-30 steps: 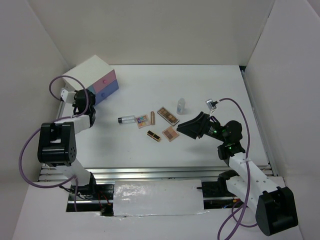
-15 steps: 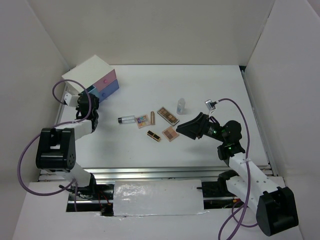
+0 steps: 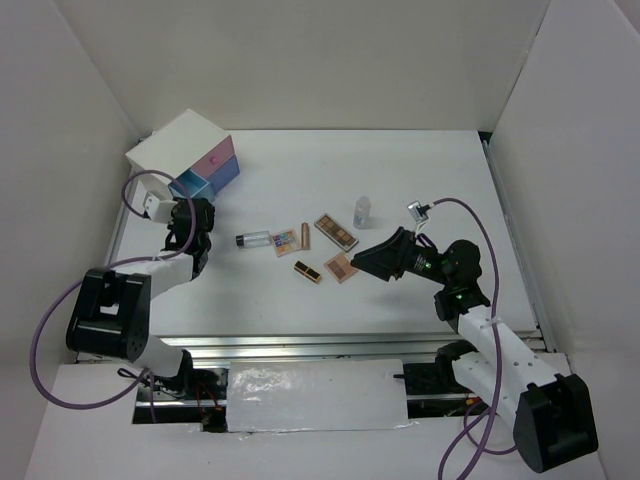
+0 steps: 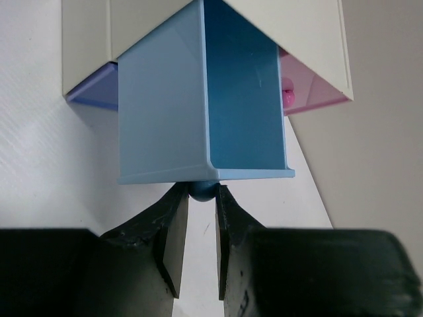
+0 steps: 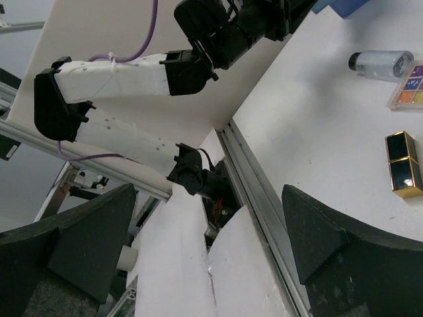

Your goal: Organize the makeup

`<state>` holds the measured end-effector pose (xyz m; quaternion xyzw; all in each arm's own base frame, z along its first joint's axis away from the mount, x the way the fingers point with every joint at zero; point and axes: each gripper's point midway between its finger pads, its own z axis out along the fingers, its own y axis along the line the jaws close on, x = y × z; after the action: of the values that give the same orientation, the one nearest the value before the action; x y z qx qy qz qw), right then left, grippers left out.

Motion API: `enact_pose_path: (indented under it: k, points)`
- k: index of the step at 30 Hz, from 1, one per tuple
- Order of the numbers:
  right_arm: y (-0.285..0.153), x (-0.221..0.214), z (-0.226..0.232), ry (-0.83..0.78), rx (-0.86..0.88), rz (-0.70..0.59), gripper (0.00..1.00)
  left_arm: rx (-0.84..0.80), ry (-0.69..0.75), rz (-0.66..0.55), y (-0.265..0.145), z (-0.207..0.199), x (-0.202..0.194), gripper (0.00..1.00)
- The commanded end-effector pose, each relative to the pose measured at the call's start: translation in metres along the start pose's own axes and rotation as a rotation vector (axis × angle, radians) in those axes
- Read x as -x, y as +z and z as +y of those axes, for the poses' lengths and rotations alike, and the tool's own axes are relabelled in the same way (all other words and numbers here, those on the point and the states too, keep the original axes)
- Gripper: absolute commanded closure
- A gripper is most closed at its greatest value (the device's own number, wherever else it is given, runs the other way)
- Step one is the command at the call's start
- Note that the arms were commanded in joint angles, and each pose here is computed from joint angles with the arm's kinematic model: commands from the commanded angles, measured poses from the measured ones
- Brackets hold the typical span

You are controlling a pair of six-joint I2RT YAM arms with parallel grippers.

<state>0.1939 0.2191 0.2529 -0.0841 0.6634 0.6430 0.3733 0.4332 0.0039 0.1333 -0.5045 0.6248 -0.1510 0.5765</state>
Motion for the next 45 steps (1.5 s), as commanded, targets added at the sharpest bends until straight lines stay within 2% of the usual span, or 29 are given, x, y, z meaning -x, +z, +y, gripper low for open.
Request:
enact_pose_path:
  k: [1,9,11,12,13,15,16,18,23,25,26,27,28,29,30,33,35,38,41,45]
  points:
    - [0.004,0.011,0.018,-0.074,0.034,-0.015,0.00,-0.043,-0.041,-0.018,-0.011,-0.014,0.004,0.91]
    - [0.004,0.010,0.018,-0.078,0.030,-0.006,0.00,-0.063,-0.016,0.008,-0.019,-0.027,-0.006,0.89]
    - [0.005,0.010,0.019,-0.078,0.030,-0.004,0.00,-0.049,-0.014,0.019,-0.020,-0.025,-0.009,0.82]
    - [0.004,0.010,0.018,-0.080,0.027,-0.006,0.00,-0.049,-0.014,0.022,-0.021,-0.025,-0.010,0.77]
    - [0.005,0.010,0.019,-0.081,0.027,-0.004,0.00,-0.046,-0.010,0.026,-0.022,-0.024,-0.012,0.61]
    - [0.005,0.011,0.018,-0.083,0.024,-0.004,0.00,-0.049,-0.010,0.032,-0.025,-0.025,-0.013,0.44]
    - [0.005,0.010,0.018,-0.084,0.024,0.001,0.00,-0.037,0.001,0.039,-0.027,-0.023,-0.015,0.29]
    - [0.005,0.010,0.018,-0.089,0.017,0.006,0.00,-0.050,0.014,0.045,-0.031,-0.031,-0.015,0.19]
    - [0.005,0.012,0.017,-0.095,0.008,-0.001,0.00,-0.104,0.094,0.094,-0.053,-0.057,-0.022,0.13]
    - [0.005,0.014,0.013,-0.100,-0.012,-0.007,0.00,-0.137,0.154,0.140,-0.069,-0.071,-0.037,0.10]
    - [0.004,0.016,0.010,-0.112,-0.041,-0.012,0.00,-0.147,0.232,0.150,-0.077,-0.081,-0.037,0.10]
    - [0.003,0.018,0.008,-0.121,-0.062,-0.018,0.00,-0.184,0.300,0.185,-0.093,-0.094,-0.051,0.03]
    - [0.002,0.022,0.005,-0.132,-0.088,-0.031,0.00,-0.202,0.363,0.202,-0.100,-0.102,-0.055,0.01]
    - [-0.001,0.024,0.003,-0.149,-0.119,-0.037,0.00,-0.247,0.463,0.213,-0.107,-0.126,-0.055,0.00]
    - [-0.004,0.030,-0.001,-0.161,-0.158,-0.070,0.00,-0.270,0.582,0.308,-0.121,-0.126,-0.075,0.01]
    - [-0.013,0.040,-0.002,-0.205,-0.230,-0.126,0.00,-0.363,0.843,0.433,-0.146,-0.152,-0.105,0.01]
    - [-0.020,0.052,-0.006,-0.225,-0.310,-0.183,0.00,-0.383,1.014,0.541,-0.160,-0.146,-0.124,0.01]
    - [-0.028,0.064,-0.007,-0.226,-0.382,-0.239,0.00,-0.467,1.175,0.708,-0.187,-0.131,-0.158,0.01]
    - [-0.039,0.073,0.001,-0.247,-0.435,-0.284,0.00,-0.484,1.278,0.829,-0.200,-0.107,-0.181,0.01]
    - [-0.051,0.079,0.019,-0.283,-0.454,-0.323,0.00,-0.516,1.285,0.923,-0.211,-0.085,-0.205,0.03]
